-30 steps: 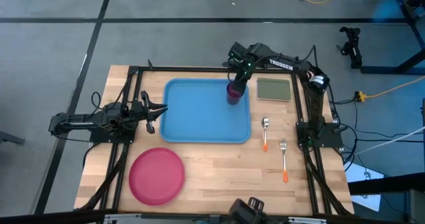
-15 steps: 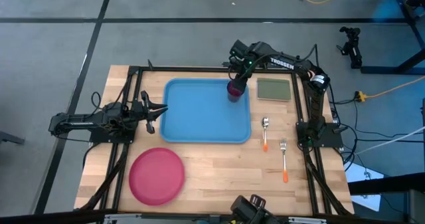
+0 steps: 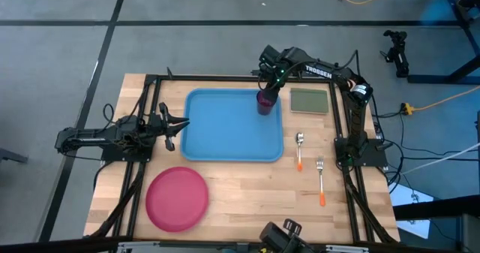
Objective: Pick and place plate/cup/fork/spoon on tray
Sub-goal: Put the violet cup on the blue tray
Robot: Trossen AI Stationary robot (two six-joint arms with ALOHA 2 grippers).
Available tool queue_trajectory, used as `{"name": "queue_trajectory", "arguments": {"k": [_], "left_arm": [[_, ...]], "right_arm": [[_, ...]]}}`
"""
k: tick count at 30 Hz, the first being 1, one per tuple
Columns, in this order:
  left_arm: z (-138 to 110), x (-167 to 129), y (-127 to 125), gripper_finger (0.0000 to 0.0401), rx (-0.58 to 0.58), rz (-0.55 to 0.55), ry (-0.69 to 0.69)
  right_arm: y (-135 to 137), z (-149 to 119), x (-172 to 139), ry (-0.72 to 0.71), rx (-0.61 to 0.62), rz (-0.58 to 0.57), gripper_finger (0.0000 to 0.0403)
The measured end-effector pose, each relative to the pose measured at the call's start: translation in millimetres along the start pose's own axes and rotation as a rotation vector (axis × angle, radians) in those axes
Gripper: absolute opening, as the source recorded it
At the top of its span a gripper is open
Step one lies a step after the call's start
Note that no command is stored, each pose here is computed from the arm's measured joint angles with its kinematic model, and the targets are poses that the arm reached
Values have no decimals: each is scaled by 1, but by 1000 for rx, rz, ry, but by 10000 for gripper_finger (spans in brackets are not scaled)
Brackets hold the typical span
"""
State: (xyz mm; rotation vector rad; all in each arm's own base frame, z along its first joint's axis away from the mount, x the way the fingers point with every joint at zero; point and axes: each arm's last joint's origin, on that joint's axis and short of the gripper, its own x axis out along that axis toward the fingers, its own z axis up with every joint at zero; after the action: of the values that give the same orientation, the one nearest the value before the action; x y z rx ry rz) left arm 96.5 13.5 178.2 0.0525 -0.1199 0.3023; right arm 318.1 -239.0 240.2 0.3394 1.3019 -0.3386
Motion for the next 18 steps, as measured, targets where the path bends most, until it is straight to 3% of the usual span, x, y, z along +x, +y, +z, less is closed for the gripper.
{"name": "queue_trajectory", "arguments": {"k": [18], "left_arm": [[0,0,0,55,0,0,0]], "right_arm": [[8,1,1,-1,-16,13,45]]}}
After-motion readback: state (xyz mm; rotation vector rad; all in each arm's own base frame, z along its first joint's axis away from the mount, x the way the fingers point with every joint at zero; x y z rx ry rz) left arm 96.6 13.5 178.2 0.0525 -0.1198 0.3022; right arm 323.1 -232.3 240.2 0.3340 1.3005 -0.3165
